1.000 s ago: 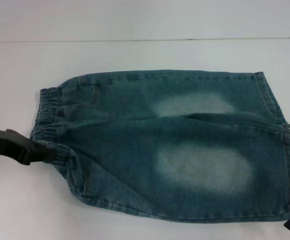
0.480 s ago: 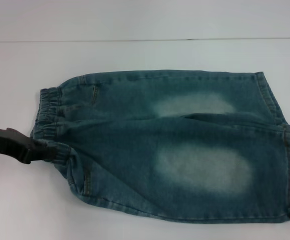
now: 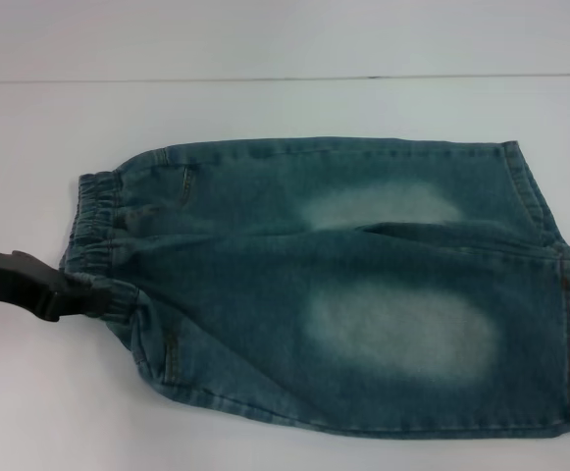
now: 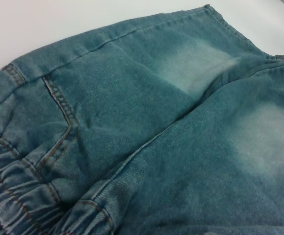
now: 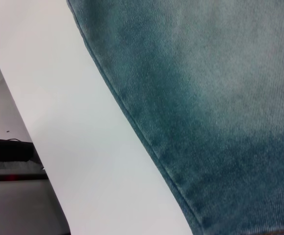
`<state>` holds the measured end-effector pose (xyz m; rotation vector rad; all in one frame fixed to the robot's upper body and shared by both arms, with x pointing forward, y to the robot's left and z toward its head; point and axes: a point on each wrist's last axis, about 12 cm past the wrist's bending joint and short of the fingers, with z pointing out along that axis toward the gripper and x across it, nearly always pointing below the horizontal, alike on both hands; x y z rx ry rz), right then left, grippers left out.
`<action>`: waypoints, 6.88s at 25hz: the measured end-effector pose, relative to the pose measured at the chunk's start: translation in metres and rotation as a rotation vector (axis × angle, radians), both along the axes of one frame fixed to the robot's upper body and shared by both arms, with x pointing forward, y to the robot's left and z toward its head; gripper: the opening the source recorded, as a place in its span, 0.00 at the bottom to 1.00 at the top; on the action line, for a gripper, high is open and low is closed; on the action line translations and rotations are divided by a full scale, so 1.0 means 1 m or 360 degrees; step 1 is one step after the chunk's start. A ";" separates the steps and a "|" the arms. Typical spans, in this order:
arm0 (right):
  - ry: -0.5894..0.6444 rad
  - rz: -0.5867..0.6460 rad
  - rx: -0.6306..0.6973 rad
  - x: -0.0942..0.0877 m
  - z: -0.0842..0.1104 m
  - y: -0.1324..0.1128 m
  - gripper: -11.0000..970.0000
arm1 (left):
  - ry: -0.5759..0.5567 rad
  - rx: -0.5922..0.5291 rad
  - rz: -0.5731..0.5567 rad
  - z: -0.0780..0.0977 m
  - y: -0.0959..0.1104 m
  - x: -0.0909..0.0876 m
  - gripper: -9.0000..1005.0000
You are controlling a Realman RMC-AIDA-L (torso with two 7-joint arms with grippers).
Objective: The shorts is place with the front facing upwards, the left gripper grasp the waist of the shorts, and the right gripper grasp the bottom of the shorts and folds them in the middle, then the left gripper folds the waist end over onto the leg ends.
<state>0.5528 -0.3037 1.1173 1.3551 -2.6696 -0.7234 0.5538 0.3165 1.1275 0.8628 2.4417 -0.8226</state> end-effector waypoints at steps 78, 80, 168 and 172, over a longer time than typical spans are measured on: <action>-0.1247 -0.1367 0.0775 0.067 -0.032 -0.024 0.13 | -0.0202 -0.0119 0.0880 0.003 0.027 0.059 0.12; -0.1263 -0.1370 0.0752 0.069 -0.033 -0.019 0.13 | -0.0210 -0.0115 0.0882 0.000 0.023 0.060 0.12; -0.1061 -0.1195 0.1097 0.062 -0.008 -0.003 0.96 | -0.0190 -0.0267 0.0590 0.029 0.014 0.044 0.92; -0.0904 -0.0849 0.1337 0.040 0.018 -0.007 0.96 | -0.0225 -0.0411 0.0307 0.038 0.006 0.030 0.92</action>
